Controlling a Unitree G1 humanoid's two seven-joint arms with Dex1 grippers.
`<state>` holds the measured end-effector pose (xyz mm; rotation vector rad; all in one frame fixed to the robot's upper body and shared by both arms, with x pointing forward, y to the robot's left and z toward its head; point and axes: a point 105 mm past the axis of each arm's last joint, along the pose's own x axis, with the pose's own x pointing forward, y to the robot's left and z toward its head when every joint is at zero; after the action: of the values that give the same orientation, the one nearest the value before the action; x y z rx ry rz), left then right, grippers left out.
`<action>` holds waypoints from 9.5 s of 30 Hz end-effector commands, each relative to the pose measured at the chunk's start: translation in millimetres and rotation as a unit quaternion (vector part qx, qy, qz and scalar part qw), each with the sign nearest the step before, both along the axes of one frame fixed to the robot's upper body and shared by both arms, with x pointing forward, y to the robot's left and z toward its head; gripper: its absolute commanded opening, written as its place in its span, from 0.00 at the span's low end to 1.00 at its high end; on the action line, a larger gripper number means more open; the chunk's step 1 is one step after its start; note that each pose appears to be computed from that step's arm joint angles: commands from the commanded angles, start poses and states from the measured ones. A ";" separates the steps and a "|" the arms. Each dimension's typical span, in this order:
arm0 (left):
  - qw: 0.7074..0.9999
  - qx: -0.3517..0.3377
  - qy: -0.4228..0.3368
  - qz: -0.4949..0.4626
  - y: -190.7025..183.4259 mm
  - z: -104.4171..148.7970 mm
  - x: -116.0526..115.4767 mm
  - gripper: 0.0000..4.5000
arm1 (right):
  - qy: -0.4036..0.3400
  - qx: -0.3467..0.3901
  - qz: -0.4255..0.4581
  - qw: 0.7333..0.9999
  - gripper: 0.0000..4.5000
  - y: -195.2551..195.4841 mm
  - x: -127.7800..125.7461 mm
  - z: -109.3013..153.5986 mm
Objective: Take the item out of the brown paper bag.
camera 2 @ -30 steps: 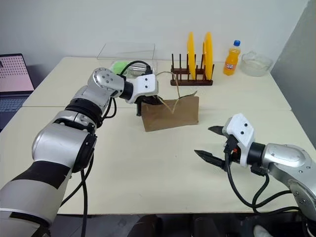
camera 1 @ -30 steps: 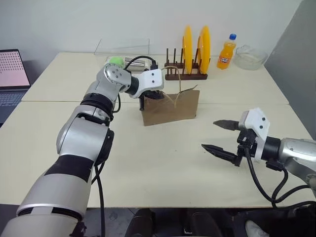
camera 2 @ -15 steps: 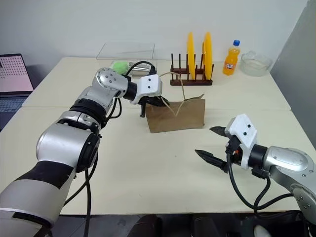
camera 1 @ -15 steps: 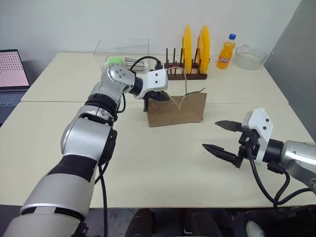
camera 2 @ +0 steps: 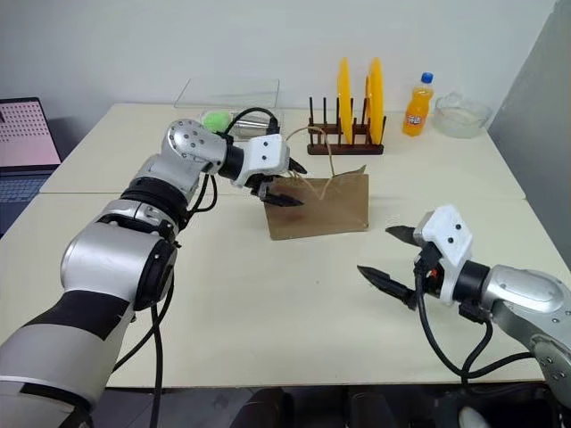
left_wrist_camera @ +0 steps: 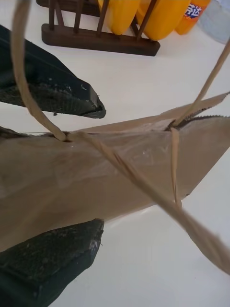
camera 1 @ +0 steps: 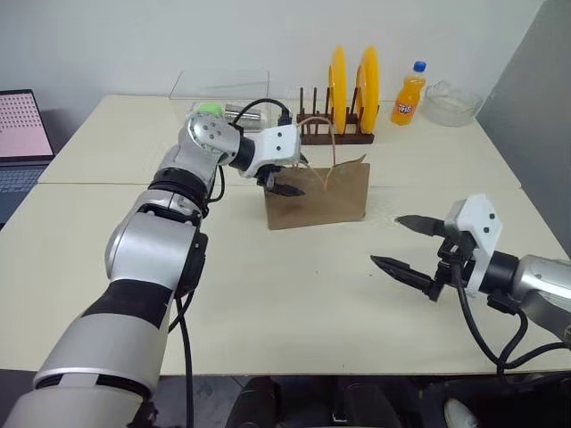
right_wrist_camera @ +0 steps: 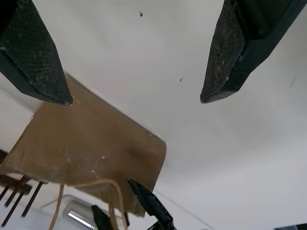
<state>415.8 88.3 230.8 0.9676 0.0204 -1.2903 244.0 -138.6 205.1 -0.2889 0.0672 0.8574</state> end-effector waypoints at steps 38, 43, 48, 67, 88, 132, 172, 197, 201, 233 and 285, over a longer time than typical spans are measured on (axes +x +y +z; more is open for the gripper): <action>0.982 -0.031 -0.038 0.181 27.6 -2.9 34.5 0.00 | -0.095 0.012 0.015 0.995 1.00 7.0 -17.6 29.7; 0.989 -0.030 0.030 0.140 15.7 -10.8 23.5 0.00 | -0.089 0.011 0.025 0.996 1.00 8.5 -23.9 30.2; 0.991 -0.029 0.097 0.088 9.1 -16.2 8.6 0.00 | -0.065 0.000 0.051 0.997 1.00 8.9 -33.8 26.8; 0.980 -0.015 0.194 -0.028 12.9 -32.4 -52.5 0.00 | -0.048 -0.010 0.053 0.997 1.00 0.5 -33.6 22.1; 0.989 -0.131 0.058 0.030 42.4 33.4 -62.0 0.00 | -0.058 -0.005 0.050 0.997 1.00 -1.6 -31.6 24.2; 0.908 0.119 -0.049 -0.399 -23.3 -83.2 -157.8 0.44 | 0.052 -0.041 0.073 0.995 1.00 7.7 -76.7 -21.8; 0.981 -0.068 0.074 -0.166 -18.6 -26.8 -101.0 0.01 | -0.032 -0.188 0.161 0.968 1.00 48.1 -39.0 -69.5; 0.982 -0.059 0.075 -0.164 -10.5 -25.4 -103.8 0.00 | -0.088 -0.179 0.132 0.971 0.26 81.8 5.9 -115.4; 0.981 -0.076 0.086 -0.154 -11.1 -15.6 -102.2 0.00 | -0.061 -0.185 0.122 0.973 0.01 78.0 8.0 -128.6; 0.981 -0.172 0.034 -0.077 -21.2 65.2 -49.9 0.00 | -0.005 -0.284 0.158 0.946 0.01 71.9 -17.1 -171.1; 0.970 -0.188 0.081 -0.129 -24.7 57.9 -79.0 0.00 | -0.137 -0.233 0.063 0.961 0.86 103.0 75.7 -38.4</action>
<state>341.1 62.9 275.1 0.5348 -0.1602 -1.5496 319.0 -39.9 154.8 -0.8329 0.0445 0.9204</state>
